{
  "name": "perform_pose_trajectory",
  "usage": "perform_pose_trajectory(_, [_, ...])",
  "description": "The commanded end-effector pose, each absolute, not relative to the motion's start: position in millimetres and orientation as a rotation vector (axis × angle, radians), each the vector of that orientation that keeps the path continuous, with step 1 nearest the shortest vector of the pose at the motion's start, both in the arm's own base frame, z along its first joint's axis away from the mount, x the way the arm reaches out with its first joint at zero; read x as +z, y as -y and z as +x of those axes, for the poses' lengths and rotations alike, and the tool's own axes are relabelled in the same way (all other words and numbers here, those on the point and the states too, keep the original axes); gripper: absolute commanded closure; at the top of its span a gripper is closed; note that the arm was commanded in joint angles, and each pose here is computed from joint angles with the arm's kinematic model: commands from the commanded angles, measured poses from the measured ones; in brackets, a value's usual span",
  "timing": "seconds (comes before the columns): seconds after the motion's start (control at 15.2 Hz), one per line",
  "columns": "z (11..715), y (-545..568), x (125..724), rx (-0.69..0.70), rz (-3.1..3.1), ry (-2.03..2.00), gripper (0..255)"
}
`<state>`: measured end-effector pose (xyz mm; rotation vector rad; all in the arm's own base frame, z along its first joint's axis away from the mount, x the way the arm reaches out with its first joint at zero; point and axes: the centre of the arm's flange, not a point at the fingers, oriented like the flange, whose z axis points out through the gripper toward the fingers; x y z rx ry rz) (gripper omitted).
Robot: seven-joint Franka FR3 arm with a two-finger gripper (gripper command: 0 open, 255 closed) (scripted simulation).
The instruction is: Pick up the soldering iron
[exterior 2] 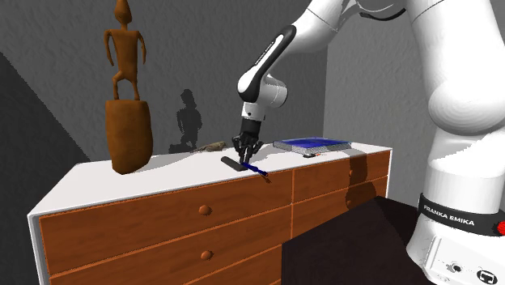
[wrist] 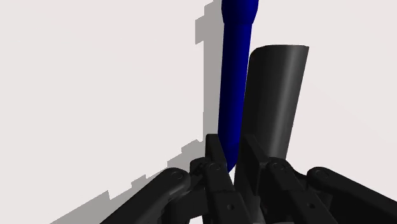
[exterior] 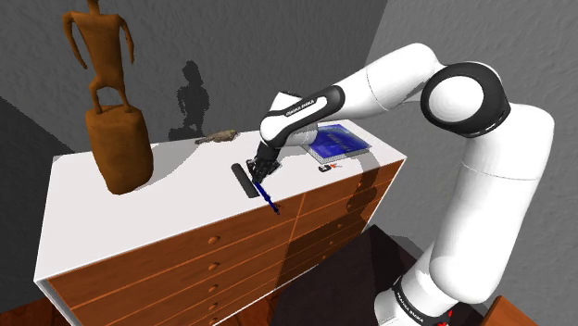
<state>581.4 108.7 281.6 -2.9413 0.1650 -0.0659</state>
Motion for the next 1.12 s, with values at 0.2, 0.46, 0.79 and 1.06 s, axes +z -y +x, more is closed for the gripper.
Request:
perform_pose_trajectory(0.2, [582.7, -104.6, 280.5, -0.05, -2.944, -0.17, 255])
perform_pose_trajectory(0.46, [582.7, -104.6, 301.6, -0.05, -2.944, -0.17, 255])
perform_pose_trajectory(0.79, [582.7, -104.6, 328.0, -0.05, -2.944, -0.17, 255])
perform_pose_trajectory(1.06, [582.7, -104.6, 349.1, -0.05, -2.944, -0.17, 255])
